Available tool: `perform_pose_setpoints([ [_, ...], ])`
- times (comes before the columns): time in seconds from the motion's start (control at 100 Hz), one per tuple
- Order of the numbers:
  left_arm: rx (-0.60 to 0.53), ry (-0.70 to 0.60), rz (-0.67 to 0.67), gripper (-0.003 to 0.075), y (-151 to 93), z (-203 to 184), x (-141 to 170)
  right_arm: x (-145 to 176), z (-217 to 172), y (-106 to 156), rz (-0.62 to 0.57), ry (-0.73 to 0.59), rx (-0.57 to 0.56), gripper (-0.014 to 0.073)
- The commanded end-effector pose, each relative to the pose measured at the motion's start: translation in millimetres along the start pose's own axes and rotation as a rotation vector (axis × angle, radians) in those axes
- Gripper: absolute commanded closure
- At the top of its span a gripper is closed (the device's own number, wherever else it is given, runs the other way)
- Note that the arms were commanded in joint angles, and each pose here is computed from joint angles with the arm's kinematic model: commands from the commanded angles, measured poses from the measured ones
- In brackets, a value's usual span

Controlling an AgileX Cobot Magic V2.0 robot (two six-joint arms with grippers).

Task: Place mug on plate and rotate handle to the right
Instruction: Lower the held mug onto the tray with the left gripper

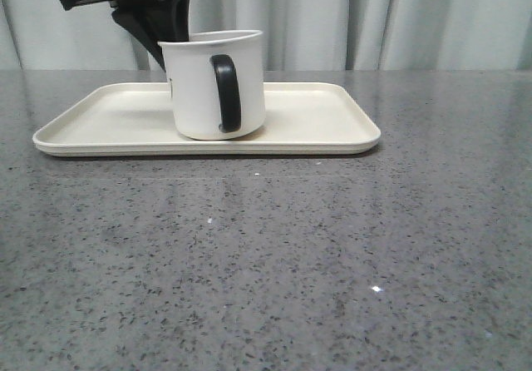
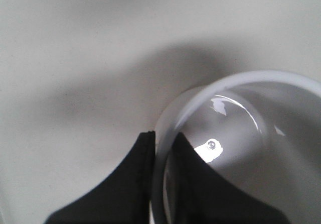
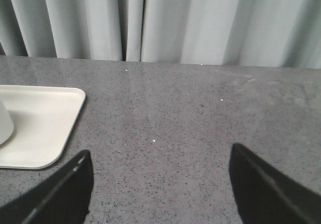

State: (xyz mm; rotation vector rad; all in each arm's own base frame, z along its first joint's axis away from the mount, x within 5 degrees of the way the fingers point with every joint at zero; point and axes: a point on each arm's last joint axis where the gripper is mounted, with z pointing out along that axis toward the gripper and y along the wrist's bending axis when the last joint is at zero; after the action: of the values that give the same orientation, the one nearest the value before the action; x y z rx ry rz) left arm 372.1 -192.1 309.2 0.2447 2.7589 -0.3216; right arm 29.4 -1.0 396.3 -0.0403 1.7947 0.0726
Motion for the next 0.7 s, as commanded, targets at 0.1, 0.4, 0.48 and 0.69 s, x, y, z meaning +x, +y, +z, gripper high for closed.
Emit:
perform_pose_setpoints([
  [0.1, 0.028, -0.066, 0.0, 0.074, -6.0, -23.7, -3.2, -15.8, -1.3, 0.3, -0.005, -0.094, 0.004, 0.0032],
  [0.4, 0.028, -0.06, -0.001, 0.0661, -6.0, -23.7, -2.7, -15.8, -1.3, 0.3, -0.005, -0.094, 0.004, 0.0032],
  [0.48, 0.026, -0.054, -0.001, 0.0581, -5.8, -23.6, -2.1, -15.8, -1.3, 0.3, -0.005, -0.094, 0.004, 0.0032],
  [0.69, 0.024, -0.045, -0.001, 0.034, -5.6, -23.6, -1.3, -15.8, -1.3, 0.3, -0.005, -0.094, 0.004, 0.0032],
])
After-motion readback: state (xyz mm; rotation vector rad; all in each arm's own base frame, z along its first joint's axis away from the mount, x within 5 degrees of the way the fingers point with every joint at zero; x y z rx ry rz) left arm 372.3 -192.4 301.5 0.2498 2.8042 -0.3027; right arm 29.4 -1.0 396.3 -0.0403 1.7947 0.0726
